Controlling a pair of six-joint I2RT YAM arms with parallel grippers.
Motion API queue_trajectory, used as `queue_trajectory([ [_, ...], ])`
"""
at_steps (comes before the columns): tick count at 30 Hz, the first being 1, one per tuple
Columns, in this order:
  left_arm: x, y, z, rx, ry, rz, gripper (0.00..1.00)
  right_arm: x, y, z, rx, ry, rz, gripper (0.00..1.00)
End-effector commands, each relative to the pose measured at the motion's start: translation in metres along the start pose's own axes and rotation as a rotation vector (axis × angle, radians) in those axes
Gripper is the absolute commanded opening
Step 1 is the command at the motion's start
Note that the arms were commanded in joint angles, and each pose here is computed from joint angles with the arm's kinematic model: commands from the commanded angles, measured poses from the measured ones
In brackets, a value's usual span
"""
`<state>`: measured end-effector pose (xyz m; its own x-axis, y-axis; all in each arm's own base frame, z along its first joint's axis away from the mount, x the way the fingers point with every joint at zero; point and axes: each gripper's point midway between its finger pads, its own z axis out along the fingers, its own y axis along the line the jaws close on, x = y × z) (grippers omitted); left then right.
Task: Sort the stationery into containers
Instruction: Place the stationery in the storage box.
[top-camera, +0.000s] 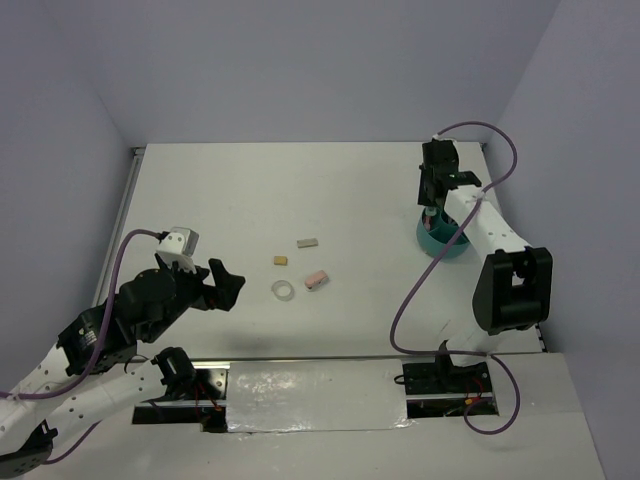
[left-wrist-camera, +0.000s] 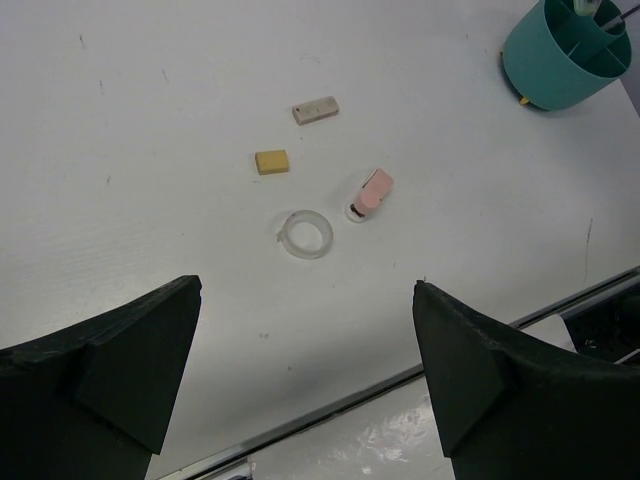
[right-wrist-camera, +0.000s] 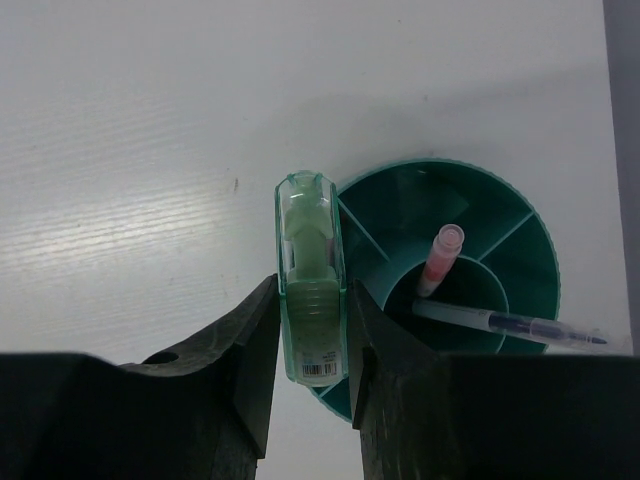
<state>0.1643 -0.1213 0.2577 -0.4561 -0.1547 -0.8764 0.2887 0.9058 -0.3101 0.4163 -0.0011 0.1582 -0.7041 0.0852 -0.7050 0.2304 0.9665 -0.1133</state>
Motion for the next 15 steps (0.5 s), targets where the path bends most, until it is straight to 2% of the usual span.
queue_trajectory([
  [1,-0.008,-0.006,0.001,0.027,-0.030,0.008,0.99,-0.009,-0.012,-0.008,0.044,-0.038,0.034,0.02],
  [8,-0.008,-0.007,0.001,0.032,-0.030,0.010,0.99,0.000,-0.012,-0.005,0.046,-0.024,0.044,0.07],
  [10,-0.008,-0.007,0.001,0.032,-0.030,0.010,0.99,0.002,-0.011,-0.004,0.046,-0.017,0.046,0.10],
  [11,-0.008,-0.007,0.001,0.032,-0.029,0.010,0.99,0.003,-0.011,-0.004,0.047,-0.014,0.048,0.17],
  [15,-0.008,-0.006,0.001,0.032,-0.032,0.009,0.99,0.007,-0.011,-0.003,0.045,-0.017,0.055,0.18],
])
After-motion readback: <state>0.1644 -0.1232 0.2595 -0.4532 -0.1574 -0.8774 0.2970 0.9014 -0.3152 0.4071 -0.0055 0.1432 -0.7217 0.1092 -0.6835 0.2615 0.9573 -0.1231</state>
